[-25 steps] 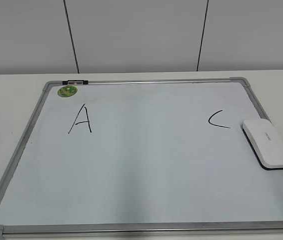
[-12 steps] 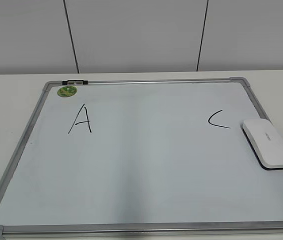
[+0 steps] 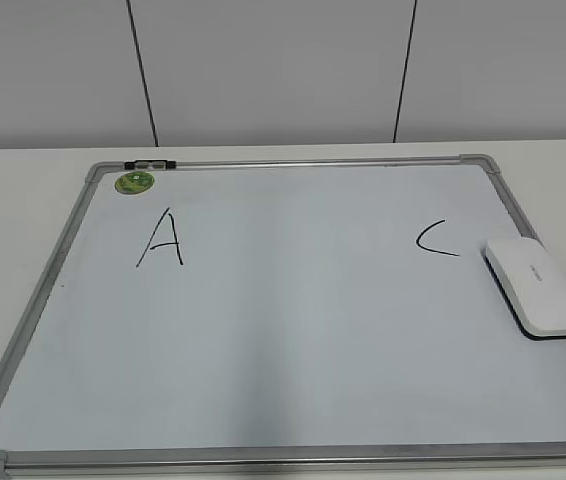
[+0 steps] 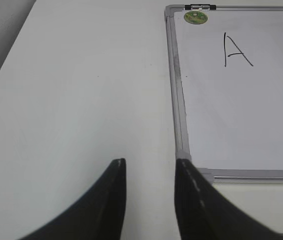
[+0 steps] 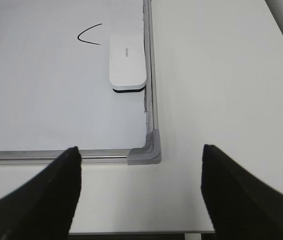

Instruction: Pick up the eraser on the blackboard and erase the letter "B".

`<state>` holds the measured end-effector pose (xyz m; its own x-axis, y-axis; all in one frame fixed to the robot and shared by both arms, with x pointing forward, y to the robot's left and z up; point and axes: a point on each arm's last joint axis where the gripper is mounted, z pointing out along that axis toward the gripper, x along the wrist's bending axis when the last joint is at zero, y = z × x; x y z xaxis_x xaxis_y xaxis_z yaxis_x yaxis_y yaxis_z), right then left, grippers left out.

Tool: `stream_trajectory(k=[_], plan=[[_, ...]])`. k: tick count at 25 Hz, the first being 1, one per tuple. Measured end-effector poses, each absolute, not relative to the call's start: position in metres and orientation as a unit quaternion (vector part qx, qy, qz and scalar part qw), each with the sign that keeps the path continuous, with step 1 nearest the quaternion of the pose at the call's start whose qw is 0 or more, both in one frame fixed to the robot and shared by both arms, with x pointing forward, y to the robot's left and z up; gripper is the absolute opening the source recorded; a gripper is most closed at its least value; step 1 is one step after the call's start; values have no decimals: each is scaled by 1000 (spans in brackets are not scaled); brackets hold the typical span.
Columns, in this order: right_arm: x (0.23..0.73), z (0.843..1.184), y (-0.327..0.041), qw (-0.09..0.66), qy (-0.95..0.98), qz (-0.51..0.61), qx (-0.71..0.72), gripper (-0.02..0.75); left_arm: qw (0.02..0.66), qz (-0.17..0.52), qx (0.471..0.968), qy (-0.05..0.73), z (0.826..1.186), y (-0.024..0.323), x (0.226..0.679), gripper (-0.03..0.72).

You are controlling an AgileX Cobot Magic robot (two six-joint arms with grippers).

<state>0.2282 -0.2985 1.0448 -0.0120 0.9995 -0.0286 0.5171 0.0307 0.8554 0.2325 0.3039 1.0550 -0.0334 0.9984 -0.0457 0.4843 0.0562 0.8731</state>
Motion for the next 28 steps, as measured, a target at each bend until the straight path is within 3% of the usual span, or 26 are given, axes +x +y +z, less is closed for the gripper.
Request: stream_trajectory(k=[28], plan=[[228,1045,-299,355,624,340,607,554,366,350,591,628,1055,304,232,241]])
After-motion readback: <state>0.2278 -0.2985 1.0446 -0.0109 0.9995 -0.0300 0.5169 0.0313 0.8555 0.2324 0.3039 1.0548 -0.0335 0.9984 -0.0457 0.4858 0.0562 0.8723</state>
